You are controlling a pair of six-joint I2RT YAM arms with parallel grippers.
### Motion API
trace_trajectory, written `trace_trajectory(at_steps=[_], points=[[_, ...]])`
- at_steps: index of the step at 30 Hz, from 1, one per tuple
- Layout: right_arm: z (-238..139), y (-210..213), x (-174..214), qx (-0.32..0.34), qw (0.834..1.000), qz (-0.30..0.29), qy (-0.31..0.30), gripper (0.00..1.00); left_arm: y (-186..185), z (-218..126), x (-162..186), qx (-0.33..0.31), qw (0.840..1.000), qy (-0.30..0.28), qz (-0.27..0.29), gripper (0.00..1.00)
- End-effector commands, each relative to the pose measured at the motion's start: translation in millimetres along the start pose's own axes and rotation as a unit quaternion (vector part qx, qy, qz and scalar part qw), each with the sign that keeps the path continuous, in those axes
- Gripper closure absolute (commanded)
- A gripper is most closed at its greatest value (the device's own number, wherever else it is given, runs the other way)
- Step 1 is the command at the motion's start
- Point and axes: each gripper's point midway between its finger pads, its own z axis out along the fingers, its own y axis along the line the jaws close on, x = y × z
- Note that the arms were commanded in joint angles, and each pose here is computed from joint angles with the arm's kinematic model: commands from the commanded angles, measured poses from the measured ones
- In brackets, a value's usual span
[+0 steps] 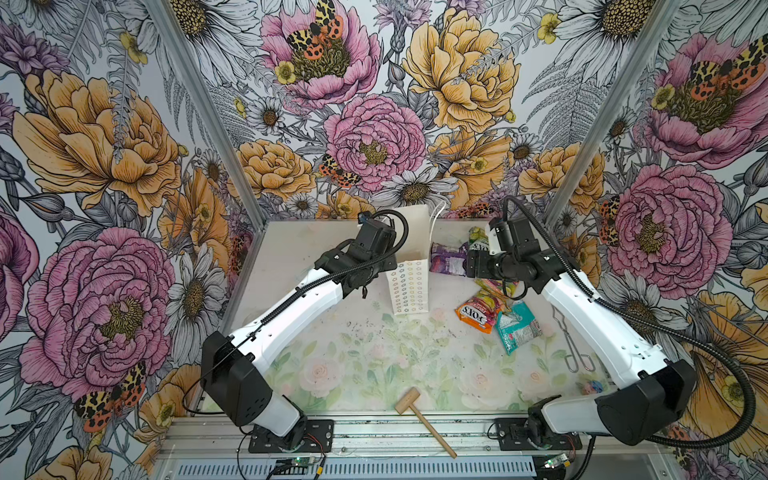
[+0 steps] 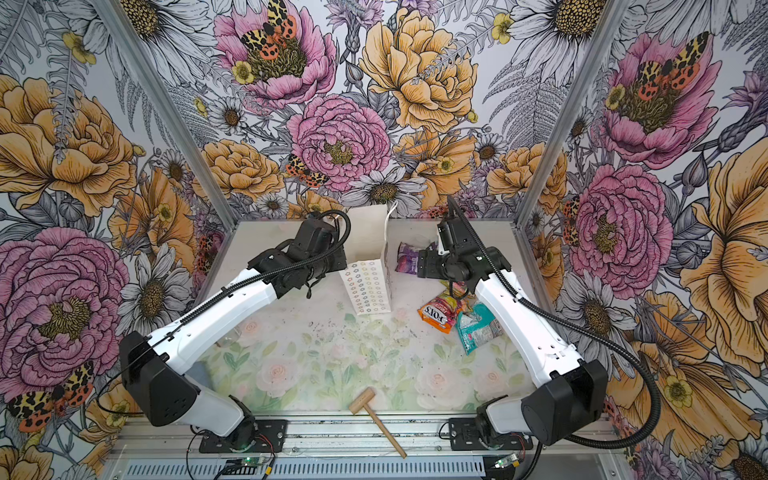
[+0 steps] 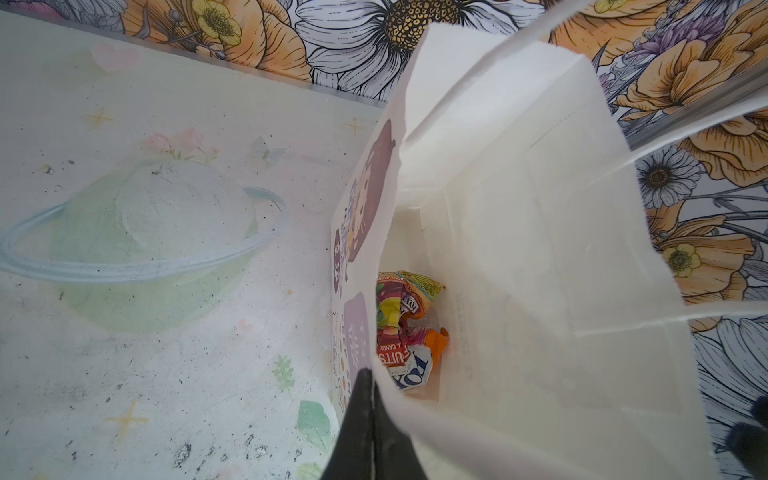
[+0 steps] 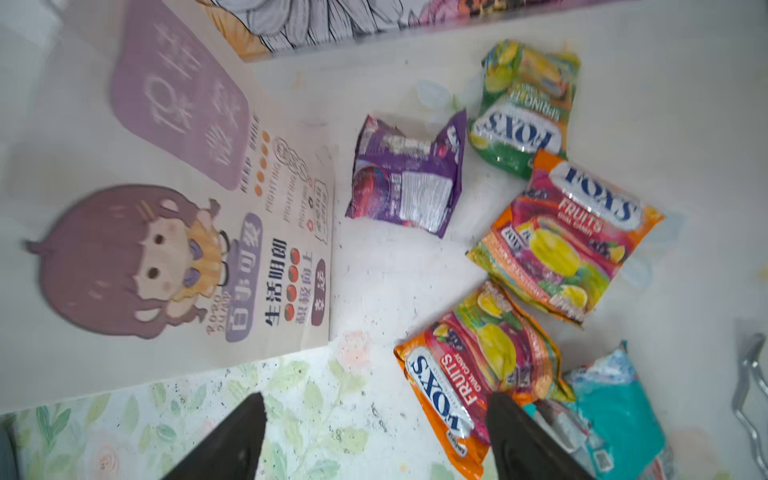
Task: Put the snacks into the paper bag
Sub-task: 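Grasp the next orange FOX'S Fruits packet with the right gripper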
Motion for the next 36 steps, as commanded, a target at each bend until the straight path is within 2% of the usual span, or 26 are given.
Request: trace_trajectory(at_steps=[1,10,24,36], points=[[15.0,-15.2,27.9,0.022,0.998,0.039,0.039,0.07,-9.6,0.2,-7.8,0.012,1.000,-0.008,-0.002,0.96],[56.3,-50.1,85.1,0.093,0.986,0.068,0.121,0.02,-12.3,3.4,-6.2,0.016,1.000,-0.003,-0.001,1.00],[109.2,-65.1,107.8,0.122,0.975,0.065,0.176,0.01,-12.9,-1.6,-9.6,0.019,1.000,-0.008,0.000,1.00],[141.9,-72.0,129.0,0.132,0.965,0.061,0.216,0.14,-13.3,0.3,-9.5,0.018,1.000,-0.007,0.000,1.00]])
